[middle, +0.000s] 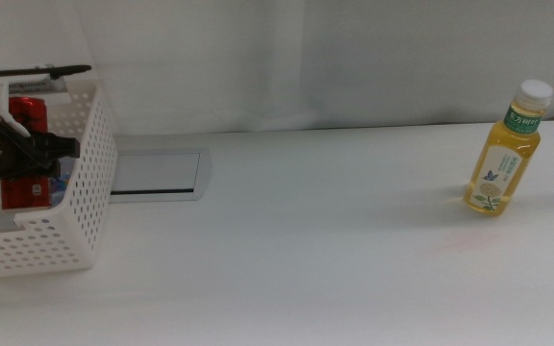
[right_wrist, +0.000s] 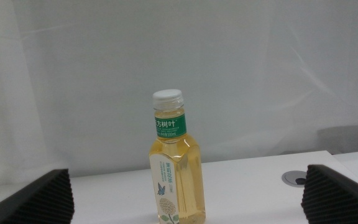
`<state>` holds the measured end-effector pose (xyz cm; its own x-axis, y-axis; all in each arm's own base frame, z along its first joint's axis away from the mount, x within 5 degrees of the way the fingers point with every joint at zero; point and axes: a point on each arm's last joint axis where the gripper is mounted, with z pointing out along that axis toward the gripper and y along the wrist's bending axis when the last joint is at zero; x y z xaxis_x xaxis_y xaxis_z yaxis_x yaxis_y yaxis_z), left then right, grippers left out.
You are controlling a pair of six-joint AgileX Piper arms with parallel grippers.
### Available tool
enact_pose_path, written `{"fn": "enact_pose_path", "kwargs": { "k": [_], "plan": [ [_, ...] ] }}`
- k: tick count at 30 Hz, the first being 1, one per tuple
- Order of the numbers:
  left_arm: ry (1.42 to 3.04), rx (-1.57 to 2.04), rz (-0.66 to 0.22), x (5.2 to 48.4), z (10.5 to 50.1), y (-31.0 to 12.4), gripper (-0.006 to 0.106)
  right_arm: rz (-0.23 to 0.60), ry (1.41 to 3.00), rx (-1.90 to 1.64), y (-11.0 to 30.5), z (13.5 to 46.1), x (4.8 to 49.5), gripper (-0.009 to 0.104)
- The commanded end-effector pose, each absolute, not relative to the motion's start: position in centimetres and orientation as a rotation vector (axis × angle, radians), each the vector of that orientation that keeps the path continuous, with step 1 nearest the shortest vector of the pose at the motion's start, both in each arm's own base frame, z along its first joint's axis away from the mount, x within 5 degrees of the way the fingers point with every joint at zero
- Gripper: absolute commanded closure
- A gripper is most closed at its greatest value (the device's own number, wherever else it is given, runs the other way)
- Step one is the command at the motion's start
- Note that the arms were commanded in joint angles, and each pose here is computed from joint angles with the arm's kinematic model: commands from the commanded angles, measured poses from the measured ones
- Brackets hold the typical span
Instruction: Use arms to grab the bottles and put them into the dustbin to the left of the table.
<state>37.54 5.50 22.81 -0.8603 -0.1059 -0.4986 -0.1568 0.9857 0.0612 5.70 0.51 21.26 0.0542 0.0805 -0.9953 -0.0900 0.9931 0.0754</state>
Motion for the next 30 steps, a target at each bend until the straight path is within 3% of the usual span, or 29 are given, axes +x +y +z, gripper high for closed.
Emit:
{"fn": "enact_pose_path", "kwargs": {
  "k": [1, 2, 3, 4, 6, 20, 30],
  "plan": [
    [2.552, -0.187, 0.139, 38.0, 23.8, 5.6, 0.097, 0.12, 1.545, -0.002, 0.5, 19.9, 5.9, -0.008],
    [2.552, -0.187, 0.139, 38.0, 23.8, 5.6, 0.093, 0.12, 1.545, -0.002, 0.5, 19.9, 5.9, -0.008],
    [2.551, -0.193, 0.132, 38.0, 23.8, 5.6, 0.071, 0.12, 1.545, -0.002, 0.5, 19.9, 5.9, -0.008],
    [2.551, -0.193, 0.132, 38.0, 23.8, 5.6, 0.029, 0.12, 1.545, -0.002, 0.5, 19.9, 5.9, -0.008],
    [2.551, -0.2, 0.128, 38.0, 23.8, 5.6, 0.007, 0.12, 1.545, -0.002, 0.5, 19.9, 5.9, -0.008],
    [2.506, -0.262, 0.068, 37.6, 25.2, 5.2, 0.008, 0.12, 1.543, -0.001, 0.5, 20.0, 5.9, -0.008],
    [2.348, -0.231, 0.03, 35.5, 30.7, 4.6, 0.008, 0.119, 1.539, 0.0, 0.4, 20.0, 5.9, -0.008]
  ]
}}
